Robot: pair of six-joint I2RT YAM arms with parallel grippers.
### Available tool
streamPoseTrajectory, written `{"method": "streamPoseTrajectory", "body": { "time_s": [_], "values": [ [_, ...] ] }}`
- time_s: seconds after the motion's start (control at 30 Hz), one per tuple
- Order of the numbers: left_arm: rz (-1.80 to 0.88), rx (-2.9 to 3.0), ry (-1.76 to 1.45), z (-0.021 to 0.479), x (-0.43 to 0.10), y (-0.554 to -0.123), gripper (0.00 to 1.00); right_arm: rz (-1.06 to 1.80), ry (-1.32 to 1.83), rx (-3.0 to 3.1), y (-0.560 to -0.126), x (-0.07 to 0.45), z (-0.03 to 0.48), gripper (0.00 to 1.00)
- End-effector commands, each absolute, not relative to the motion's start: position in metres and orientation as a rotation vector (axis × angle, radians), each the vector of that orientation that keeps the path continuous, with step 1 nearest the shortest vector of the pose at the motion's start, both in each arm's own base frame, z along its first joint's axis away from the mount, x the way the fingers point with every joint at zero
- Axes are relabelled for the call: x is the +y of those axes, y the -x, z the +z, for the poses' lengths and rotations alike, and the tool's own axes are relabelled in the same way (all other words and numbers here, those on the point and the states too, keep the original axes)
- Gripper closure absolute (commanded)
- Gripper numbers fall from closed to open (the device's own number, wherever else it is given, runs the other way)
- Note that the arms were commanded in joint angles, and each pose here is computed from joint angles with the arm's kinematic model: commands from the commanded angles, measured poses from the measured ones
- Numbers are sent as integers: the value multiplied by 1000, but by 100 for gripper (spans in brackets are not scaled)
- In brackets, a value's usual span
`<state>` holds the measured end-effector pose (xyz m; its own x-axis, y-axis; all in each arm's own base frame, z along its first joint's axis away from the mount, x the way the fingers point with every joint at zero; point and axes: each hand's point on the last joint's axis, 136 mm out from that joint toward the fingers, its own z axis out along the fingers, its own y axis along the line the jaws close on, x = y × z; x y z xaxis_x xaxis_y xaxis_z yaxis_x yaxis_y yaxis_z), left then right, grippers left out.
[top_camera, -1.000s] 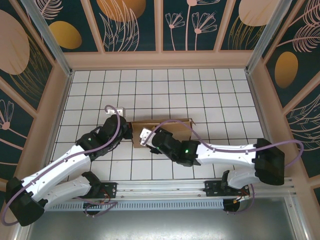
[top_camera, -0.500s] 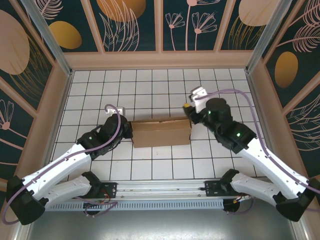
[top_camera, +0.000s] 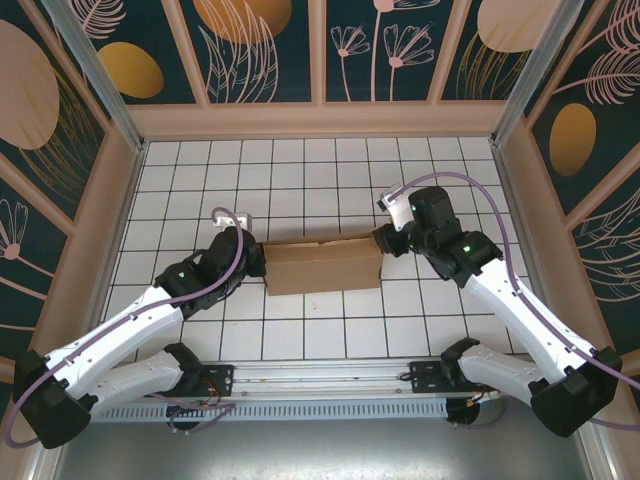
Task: Fold the paper box
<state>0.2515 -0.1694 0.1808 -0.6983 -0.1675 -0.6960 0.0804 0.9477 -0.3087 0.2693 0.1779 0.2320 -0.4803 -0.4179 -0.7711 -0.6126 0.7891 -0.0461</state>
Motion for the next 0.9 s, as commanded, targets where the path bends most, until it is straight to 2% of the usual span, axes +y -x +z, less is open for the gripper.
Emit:
{"method": "streamPoseTrajectory", "body": {
  "time_s": [0.0,0.27,0.53,0.63,0.87],
  "values": [
    [-315,2429,-1,154,-158,-233,100,402,794,2146,-254,185,235,56],
    [-317,2420,-18,156,-160,-235,100,366,895,2158,-235,167,228,47],
    [-302,2399,-39,161,-160,-238,100,405,936,2188,-239,175,206,52],
    [-309,2395,-46,160,-161,-238,100,389,917,2202,-247,175,206,57],
    [-318,2391,-52,159,-162,-238,100,476,883,2239,-255,186,209,78]
  ]
}}
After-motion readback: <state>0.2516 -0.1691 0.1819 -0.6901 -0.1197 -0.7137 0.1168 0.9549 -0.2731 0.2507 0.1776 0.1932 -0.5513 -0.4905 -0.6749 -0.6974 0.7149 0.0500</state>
